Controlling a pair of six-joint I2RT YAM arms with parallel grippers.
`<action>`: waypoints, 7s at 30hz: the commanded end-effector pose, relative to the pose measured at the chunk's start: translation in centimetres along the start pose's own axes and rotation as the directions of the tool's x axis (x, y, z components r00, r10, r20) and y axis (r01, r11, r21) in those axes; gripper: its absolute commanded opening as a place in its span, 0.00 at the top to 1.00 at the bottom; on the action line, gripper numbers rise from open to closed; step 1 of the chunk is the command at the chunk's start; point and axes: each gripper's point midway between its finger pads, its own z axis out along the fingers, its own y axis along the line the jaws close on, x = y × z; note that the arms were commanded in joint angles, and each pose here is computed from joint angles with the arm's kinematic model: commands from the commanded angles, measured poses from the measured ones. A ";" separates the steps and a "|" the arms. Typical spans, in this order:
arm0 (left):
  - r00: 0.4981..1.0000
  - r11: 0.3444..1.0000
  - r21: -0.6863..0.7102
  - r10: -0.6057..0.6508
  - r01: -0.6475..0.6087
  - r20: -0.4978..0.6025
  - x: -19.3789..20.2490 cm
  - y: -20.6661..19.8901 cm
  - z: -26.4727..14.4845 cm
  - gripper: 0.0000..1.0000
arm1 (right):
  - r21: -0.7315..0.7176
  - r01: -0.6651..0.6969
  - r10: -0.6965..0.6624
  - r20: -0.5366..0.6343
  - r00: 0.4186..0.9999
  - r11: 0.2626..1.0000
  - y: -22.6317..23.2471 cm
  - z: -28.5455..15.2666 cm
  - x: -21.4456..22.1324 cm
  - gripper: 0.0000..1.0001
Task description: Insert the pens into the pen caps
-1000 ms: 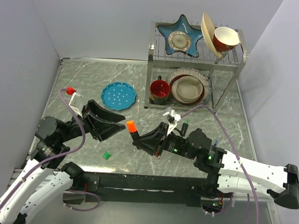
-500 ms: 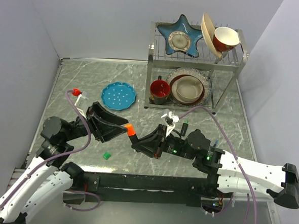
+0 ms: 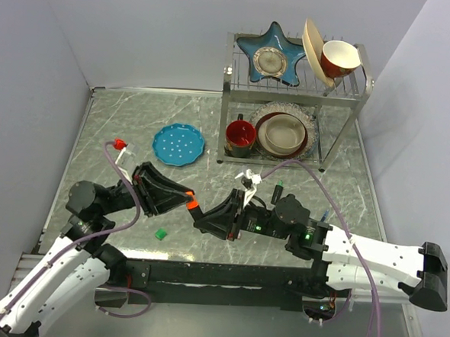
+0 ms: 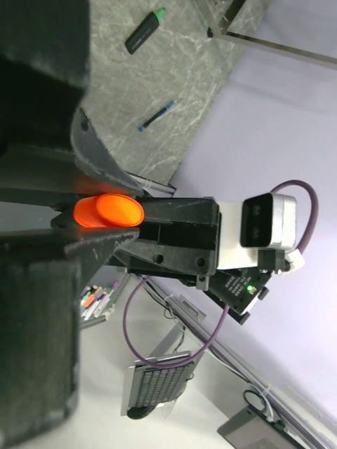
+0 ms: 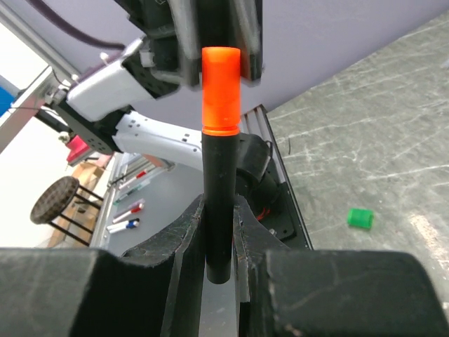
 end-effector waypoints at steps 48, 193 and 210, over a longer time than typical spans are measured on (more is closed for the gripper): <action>0.914 0.944 -0.087 -0.329 0.318 -0.238 14.9 3.4 1.4 0.99 | 0.018 0.193 -0.184 0.392 0.901 0.981 -0.6 0.5 -22.1 1.00; 0.994 0.655 -0.755 -0.077 -0.007 -0.076 2.6 16.5 -3.5 0.19 | 0.989 -0.131 0.272 0.106 0.956 0.074 -35.3 -18.2 6.8 0.83; 0.999 0.908 -0.418 -0.037 0.022 -0.028 6.5 13.5 0.5 0.39 | 0.739 -0.400 0.191 0.356 0.915 0.541 -21.1 -6.6 -1.9 0.91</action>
